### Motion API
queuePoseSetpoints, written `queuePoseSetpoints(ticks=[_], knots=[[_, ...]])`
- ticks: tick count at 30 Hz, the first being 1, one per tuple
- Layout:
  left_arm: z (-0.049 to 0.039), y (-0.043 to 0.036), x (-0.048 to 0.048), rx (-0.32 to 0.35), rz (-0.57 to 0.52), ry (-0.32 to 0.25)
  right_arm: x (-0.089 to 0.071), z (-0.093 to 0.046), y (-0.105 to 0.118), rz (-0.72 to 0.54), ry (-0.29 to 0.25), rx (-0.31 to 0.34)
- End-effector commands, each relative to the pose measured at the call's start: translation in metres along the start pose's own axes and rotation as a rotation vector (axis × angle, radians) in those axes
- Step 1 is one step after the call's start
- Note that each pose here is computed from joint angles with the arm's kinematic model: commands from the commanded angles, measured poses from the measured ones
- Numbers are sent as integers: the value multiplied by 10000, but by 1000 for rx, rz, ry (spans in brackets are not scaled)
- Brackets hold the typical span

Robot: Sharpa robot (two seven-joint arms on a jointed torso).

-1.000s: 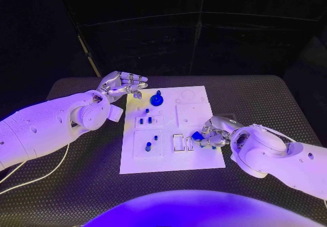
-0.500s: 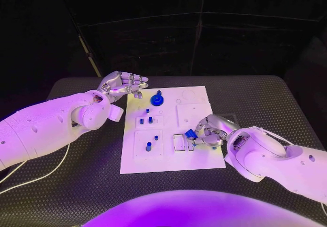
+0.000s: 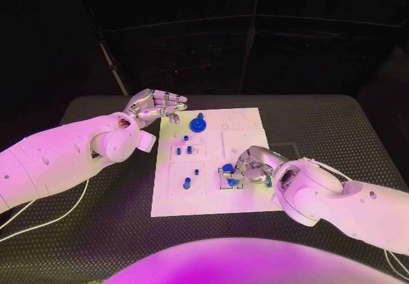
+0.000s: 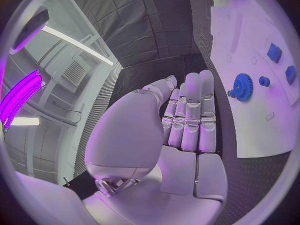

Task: Assemble the parts on the task board

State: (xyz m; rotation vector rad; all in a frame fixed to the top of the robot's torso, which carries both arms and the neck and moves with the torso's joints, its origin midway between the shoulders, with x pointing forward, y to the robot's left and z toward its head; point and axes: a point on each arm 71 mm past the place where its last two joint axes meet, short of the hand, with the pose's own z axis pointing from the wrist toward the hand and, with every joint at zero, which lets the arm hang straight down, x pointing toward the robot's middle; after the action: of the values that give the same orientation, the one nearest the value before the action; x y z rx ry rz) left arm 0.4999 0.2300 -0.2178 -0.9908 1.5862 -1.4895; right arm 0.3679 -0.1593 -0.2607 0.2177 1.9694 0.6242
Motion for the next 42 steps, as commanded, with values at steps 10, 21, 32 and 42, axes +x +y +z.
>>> queuePoseSetpoints(ticks=[10, 21, 32, 42], knots=[[2, -16, 14, 4, -8, 12, 36, 48, 24, -21, 22, 10], [-1, -15, 9, 2, -8, 13, 33, 48, 48, -22, 14, -9], [-6, -15, 3, 2, -7, 12, 23, 36, 87, -62, 0, -53], [-10, -15, -8, 1, -6, 10, 3, 35, 94, -105, -29, -68]])
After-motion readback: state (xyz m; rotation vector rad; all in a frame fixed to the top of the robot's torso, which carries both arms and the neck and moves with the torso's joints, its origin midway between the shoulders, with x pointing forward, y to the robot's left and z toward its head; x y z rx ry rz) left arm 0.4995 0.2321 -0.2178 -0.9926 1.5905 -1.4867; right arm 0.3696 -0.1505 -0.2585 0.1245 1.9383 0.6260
